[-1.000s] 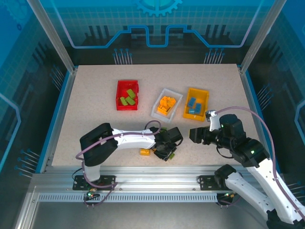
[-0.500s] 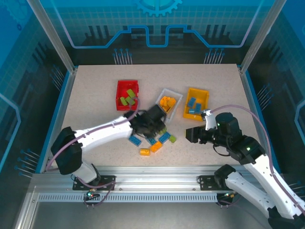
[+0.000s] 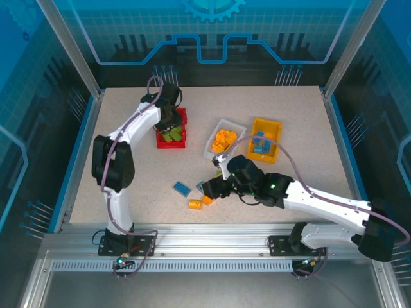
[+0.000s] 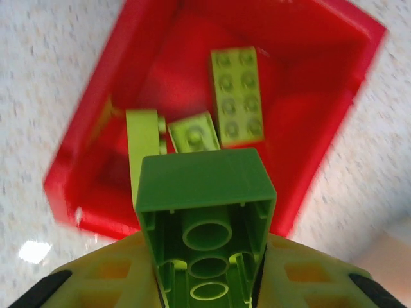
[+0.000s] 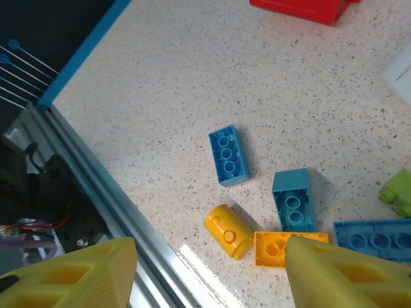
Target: Sort the legos into containers by color
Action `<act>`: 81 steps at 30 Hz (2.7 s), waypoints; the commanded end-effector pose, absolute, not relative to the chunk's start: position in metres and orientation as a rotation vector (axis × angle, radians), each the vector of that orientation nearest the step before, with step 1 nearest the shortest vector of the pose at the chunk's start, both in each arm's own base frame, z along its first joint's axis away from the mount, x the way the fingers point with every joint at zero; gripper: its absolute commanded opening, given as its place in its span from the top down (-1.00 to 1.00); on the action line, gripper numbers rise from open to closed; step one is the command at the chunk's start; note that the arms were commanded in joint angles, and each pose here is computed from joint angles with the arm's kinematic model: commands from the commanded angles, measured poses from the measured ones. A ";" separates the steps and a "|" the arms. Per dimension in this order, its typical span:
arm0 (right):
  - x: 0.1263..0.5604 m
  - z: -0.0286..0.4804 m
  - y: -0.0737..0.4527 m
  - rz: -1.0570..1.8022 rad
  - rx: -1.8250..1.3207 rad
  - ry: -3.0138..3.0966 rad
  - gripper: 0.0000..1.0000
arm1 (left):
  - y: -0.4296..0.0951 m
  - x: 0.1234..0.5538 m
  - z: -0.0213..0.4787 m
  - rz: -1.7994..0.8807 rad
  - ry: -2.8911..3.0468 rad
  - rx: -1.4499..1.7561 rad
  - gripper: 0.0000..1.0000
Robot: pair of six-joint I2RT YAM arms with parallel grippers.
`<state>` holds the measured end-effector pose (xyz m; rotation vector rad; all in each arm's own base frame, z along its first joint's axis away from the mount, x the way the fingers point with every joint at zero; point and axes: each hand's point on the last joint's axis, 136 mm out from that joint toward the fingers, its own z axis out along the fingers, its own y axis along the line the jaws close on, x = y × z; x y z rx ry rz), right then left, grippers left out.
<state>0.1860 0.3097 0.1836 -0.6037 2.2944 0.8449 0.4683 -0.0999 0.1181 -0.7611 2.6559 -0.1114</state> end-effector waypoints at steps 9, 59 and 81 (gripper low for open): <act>0.213 0.156 0.326 0.687 -0.543 2.355 -0.32 | -0.077 0.505 0.075 0.014 2.784 -0.589 0.19; 0.362 0.151 0.092 0.017 0.215 2.513 0.57 | -0.314 0.239 0.265 -0.969 2.308 0.106 -0.50; 0.427 0.130 0.058 -0.074 0.304 2.592 -0.06 | -0.325 0.205 0.189 -0.805 2.504 0.175 -0.51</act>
